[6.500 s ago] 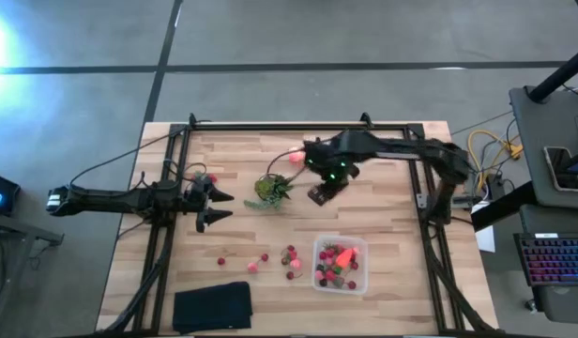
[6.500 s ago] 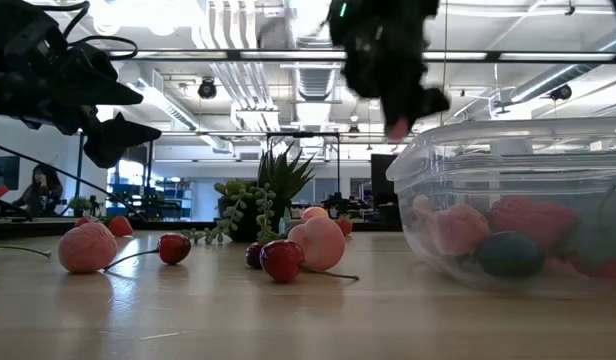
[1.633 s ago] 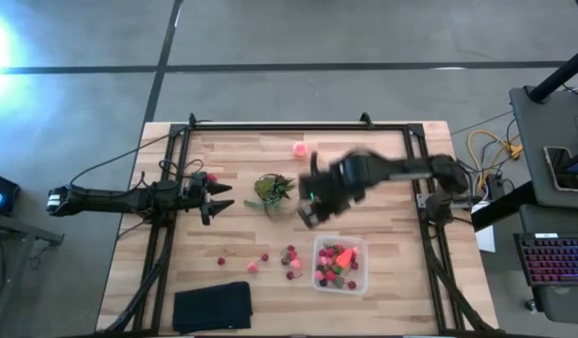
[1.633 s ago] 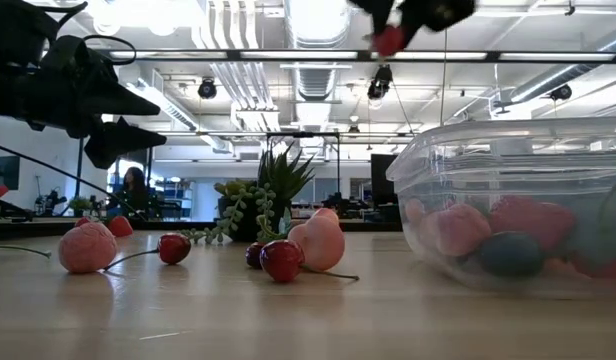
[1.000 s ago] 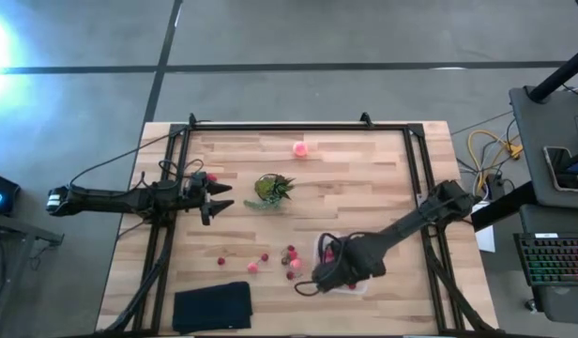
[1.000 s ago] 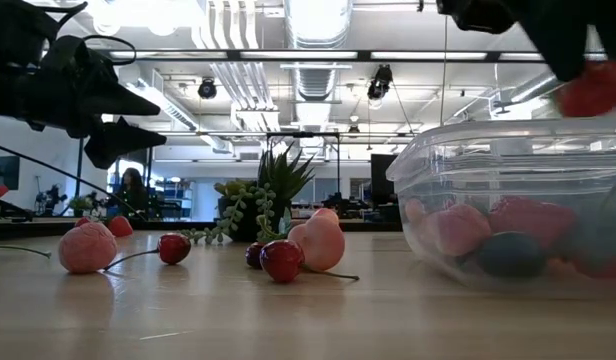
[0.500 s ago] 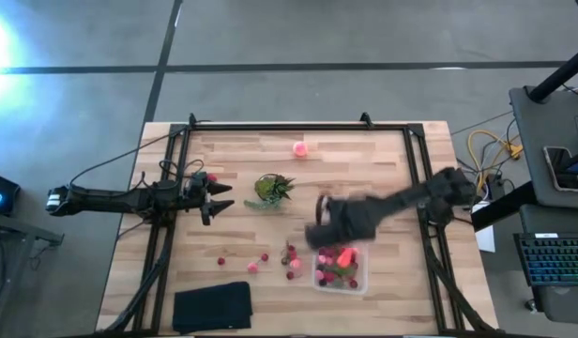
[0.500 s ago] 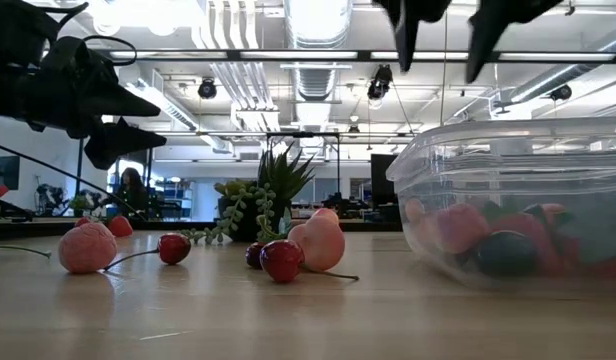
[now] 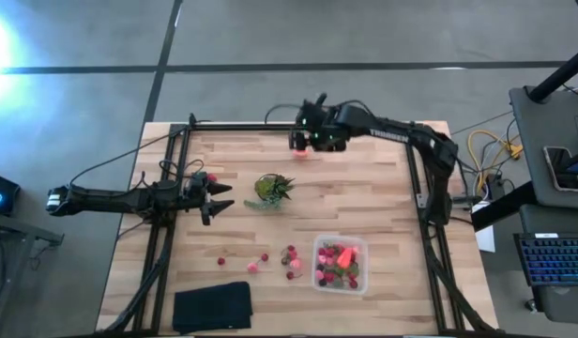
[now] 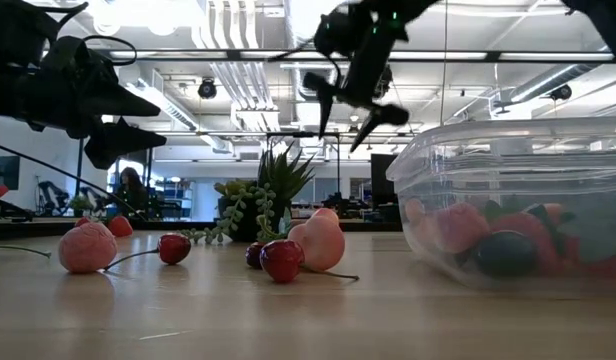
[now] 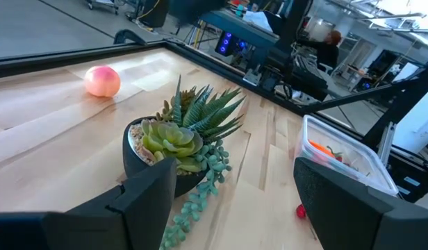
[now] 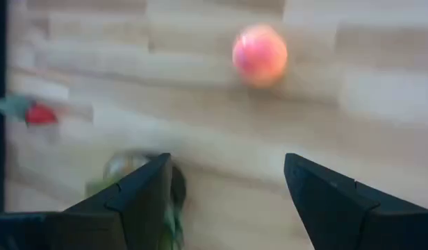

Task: Pick and placing Produce into tupperware
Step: Put the peach into the bin

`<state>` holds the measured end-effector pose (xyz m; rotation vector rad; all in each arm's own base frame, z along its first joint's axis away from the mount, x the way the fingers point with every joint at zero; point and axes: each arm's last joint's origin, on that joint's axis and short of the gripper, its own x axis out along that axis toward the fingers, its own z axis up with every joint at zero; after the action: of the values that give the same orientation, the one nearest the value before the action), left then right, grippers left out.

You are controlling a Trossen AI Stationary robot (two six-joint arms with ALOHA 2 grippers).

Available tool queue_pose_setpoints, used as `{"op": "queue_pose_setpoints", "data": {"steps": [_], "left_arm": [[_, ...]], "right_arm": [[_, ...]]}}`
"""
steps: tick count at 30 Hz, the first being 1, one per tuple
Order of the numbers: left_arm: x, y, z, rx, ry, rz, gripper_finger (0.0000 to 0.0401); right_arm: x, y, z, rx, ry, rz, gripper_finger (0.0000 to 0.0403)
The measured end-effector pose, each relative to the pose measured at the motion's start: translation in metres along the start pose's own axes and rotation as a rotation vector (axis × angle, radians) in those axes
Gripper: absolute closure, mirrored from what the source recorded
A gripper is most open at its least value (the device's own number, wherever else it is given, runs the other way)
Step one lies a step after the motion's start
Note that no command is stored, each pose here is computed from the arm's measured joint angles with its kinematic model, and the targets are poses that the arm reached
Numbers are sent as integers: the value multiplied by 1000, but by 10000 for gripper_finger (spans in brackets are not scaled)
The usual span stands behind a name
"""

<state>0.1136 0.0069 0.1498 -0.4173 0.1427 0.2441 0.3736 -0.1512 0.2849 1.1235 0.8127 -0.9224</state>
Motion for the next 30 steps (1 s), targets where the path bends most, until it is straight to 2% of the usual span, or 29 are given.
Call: {"op": "queue_pose_setpoints", "data": {"steps": [4, 9, 13, 17, 23, 30], "left_arm": [[0, 0, 0, 0, 0, 0, 125], [0, 0, 0, 0, 0, 1, 125], [0, 0, 0, 0, 0, 0, 125], [0, 0, 0, 0, 1, 1, 125], [0, 0, 0, 0, 0, 1, 125], [0, 0, 0, 0, 0, 1, 125]], "right_arm": [[28, -11, 31, -9, 8, 30, 122], [73, -23, 52, -20, 74, -4, 99], [98, -15, 66, -37, 104, 14, 84], [113, -7, 78, -74, 152, -42, 82], [122, -12, 91, -149, 228, -220, 83], [127, -17, 86, -183, 267, -238, 85]]}}
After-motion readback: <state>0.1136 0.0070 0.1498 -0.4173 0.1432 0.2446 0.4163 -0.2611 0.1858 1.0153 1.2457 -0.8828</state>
